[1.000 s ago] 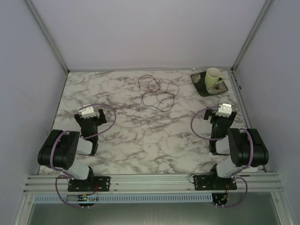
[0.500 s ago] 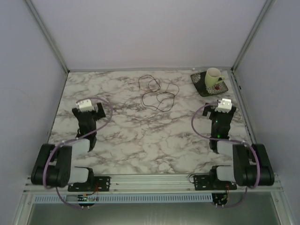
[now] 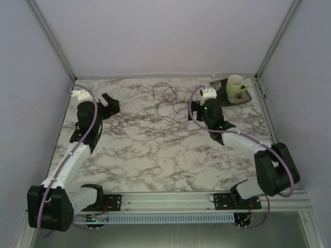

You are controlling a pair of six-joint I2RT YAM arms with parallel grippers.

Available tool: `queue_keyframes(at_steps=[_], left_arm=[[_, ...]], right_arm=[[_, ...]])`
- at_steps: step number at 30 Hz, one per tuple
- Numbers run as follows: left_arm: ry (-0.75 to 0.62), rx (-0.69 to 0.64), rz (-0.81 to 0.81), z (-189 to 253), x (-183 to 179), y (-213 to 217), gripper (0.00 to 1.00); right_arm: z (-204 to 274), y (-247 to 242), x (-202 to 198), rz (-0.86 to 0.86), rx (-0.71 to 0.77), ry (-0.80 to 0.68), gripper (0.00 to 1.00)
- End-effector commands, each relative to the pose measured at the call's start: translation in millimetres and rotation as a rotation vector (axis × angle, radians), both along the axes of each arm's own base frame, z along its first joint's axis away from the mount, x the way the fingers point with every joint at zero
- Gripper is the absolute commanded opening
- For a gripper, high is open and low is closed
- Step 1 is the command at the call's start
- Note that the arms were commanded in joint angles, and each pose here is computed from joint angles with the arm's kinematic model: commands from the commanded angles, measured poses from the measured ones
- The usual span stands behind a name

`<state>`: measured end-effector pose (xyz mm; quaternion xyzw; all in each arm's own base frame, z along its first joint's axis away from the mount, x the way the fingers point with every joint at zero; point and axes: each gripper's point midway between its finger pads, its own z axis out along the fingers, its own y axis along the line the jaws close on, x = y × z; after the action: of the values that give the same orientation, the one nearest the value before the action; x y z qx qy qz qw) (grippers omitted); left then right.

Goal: Zip-tie the wires
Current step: Pick up the cable at the center of the board.

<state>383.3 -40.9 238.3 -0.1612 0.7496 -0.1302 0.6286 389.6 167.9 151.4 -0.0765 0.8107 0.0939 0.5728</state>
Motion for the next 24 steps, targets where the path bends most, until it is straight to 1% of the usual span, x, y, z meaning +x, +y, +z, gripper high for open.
queue_keyframes(at_steps=[1,5,10,16,20,24], left_arm=[[0.242,-0.202,-0.196,-62,-22,-58,0.92],[0.305,-0.233,-0.259,-85,-15,-88,0.89],[0.365,-0.249,-0.341,-105,5,-131,0.85],[0.426,-0.234,-0.382,-131,35,-169,0.79],[0.462,-0.227,-0.39,-149,52,-185,0.73],[0.504,-0.212,-0.392,-170,61,-197,0.68]], right_arm=[[2,50,0,0.07,0.067,0.109,0.99],[7,77,1,0.105,0.112,0.135,0.99],[6,87,-7,0.114,0.147,0.165,0.99],[10,80,-19,0.107,0.15,0.173,0.99],[12,70,-25,0.084,0.142,0.168,0.99],[19,62,-30,0.067,0.137,0.154,0.99]])
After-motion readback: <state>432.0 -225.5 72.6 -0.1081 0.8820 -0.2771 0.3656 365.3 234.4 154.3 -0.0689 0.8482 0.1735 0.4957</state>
